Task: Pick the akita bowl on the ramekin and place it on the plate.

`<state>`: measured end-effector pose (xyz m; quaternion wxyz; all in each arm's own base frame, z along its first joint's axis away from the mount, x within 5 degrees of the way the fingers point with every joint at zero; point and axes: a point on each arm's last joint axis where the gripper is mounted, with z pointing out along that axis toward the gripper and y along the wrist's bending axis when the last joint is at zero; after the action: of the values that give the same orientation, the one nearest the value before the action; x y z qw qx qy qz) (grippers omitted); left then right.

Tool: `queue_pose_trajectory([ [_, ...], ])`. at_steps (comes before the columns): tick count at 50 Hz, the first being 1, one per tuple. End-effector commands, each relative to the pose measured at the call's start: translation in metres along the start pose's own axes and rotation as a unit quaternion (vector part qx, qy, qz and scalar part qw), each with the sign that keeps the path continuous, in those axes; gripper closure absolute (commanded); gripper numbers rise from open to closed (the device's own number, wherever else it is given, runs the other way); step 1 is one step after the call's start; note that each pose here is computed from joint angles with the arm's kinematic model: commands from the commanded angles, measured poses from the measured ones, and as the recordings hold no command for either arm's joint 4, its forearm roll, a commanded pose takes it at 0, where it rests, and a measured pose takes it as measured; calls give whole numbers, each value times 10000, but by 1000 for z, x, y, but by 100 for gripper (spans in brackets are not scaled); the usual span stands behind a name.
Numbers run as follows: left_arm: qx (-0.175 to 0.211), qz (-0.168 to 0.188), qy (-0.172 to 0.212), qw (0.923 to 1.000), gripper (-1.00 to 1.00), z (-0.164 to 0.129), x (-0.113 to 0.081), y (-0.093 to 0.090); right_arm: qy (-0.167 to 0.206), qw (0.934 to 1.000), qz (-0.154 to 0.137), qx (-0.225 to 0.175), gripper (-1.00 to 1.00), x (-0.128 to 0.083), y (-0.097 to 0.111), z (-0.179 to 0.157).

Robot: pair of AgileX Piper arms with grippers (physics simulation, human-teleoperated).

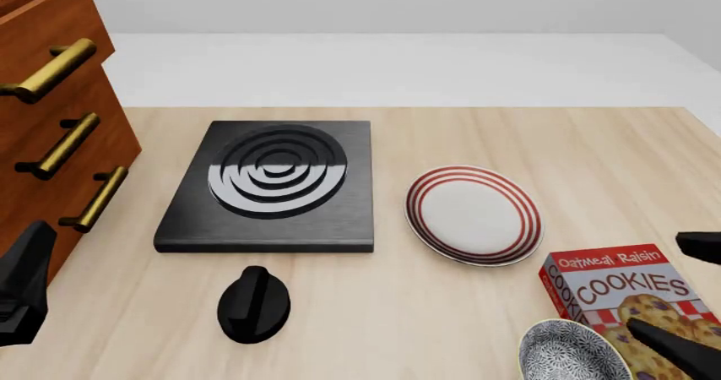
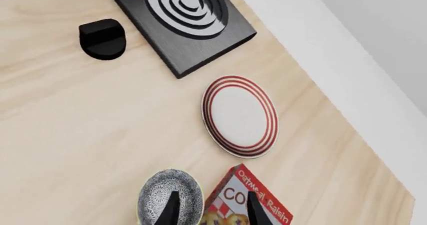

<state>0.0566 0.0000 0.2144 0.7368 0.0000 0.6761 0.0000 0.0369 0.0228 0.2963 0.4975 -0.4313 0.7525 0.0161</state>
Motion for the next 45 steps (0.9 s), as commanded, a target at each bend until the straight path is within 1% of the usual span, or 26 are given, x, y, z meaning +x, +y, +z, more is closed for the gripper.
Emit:
queue_pose_trajectory([
  [1, 0, 0, 0, 10000, -100, 0, 0, 0, 703, 9869, -910, -1130, -100, 5, 14, 30],
  [3, 0, 0, 0, 10000, -100, 0, 0, 0, 851, 9859, -898, -1128, -100, 11, 16, 35],
  [4, 0, 0, 0, 10000, -100, 0, 0, 0, 851, 9859, -898, -1128, -100, 11, 16, 35],
  [5, 0, 0, 0, 10000, -100, 0, 0, 0, 908, 9824, -981, -1301, -100, 12, 20, 41],
  [7, 0, 0, 0, 10000, -100, 0, 0, 0, 914, 9820, -965, -1339, -100, 10, 20, 43],
  [9, 0, 0, 0, 10000, -100, 0, 0, 0, 974, 9798, -1017, -1421, -100, 10, 21, 45],
  [12, 0, 0, 0, 10000, -100, 0, 0, 0, 1003, 9788, -1035, -1454, -100, 8, 21, 46],
  [14, 0, 0, 0, 10000, -100, 0, 0, 0, 1111, 9746, -1073, -1620, -100, 9, 24, 50],
  [16, 0, 0, 0, 10000, -100, 0, 0, 0, 1152, 9727, -1093, -1692, -100, 8, 26, 51],
  [18, 0, 0, 0, 10000, -100, 0, 0, 0, 1254, 9686, -1167, -1804, -100, 9, 28, 52],
  [21, 0, 0, 0, 10000, -100, 0, 0, 0, 1370, 9659, -1184, -1852, -100, 11, 28, 53],
  [25, 0, 0, 0, 10000, -100, 0, 0, 0, 1449, 9638, -1204, -1886, -100, 12, 28, 51],
  [27, 0, 0, 0, 10000, -100, 0, 0, 0, 1470, 9643, -1194, -1852, -100, 12, 27, 49],
  [30, 0, 0, 0, 10000, -100, 0, 0, 0, 1564, 9634, -1173, -1836, -100, 18, 27, 50],
  [37, 0, 0, 0, 10000, -100, 0, 0, 0, 1646, 9594, -1121, -1997, -100, 20, 34, 59],
  [45, 0, 0, 0, 10000, -100, 0, 0, 0, 1707, 9582, -1046, -2043, -100, 24, 39, 66],
])
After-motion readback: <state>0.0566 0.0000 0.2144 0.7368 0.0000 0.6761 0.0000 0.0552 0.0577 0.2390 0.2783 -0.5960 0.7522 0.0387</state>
